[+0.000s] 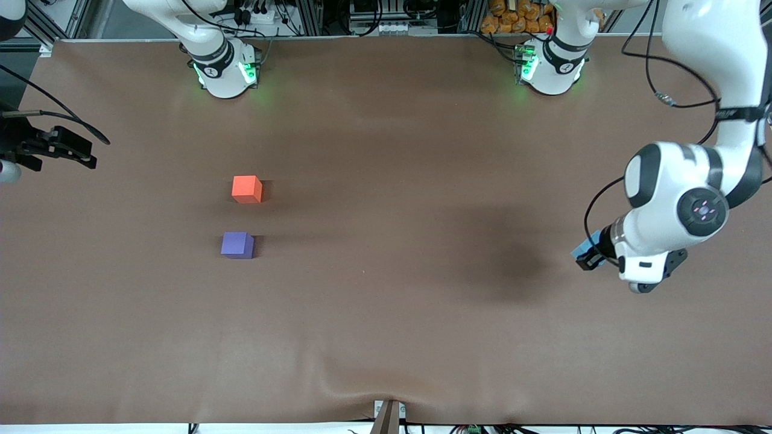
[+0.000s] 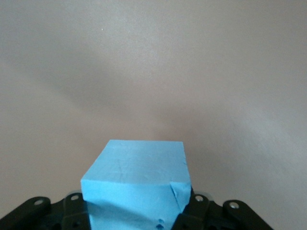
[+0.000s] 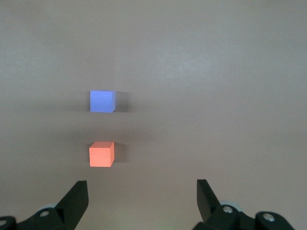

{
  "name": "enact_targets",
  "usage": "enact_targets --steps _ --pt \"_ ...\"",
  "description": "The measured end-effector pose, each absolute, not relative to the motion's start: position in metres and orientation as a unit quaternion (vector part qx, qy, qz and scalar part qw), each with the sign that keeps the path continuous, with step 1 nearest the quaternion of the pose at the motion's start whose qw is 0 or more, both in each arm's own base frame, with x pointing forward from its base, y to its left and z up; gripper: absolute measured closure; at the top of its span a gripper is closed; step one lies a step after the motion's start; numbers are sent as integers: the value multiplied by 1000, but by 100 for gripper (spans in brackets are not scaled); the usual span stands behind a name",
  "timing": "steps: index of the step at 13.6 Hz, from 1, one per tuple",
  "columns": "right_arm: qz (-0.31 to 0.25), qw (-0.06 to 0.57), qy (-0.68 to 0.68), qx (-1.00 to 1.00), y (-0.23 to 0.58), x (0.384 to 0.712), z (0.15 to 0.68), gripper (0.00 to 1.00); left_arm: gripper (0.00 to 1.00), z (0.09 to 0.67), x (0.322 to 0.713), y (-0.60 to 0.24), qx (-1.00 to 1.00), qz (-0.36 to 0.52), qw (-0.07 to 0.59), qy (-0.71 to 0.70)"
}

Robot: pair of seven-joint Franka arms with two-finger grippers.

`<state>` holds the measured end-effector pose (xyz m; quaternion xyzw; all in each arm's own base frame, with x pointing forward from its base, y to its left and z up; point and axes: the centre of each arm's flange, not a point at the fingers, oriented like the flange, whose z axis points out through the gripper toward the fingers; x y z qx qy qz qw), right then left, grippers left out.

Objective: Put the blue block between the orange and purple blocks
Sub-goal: 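Carry the light-blue block with the left gripper to the table middle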

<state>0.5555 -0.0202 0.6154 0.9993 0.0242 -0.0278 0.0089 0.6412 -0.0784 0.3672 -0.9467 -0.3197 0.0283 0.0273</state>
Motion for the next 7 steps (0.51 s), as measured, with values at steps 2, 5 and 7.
enact_targets --steps 2,5,7 --pt "-31 8 26 999 -18 558 611 0 38 398 629 -104 -953 28 19 -300" --pt "-30 8 34 999 -9 561 608 0 38 419 606 -167 -966 44 5 -253" --pt "-29 8 43 999 1 562 608 0 38 420 584 -220 -975 66 -1 -212"
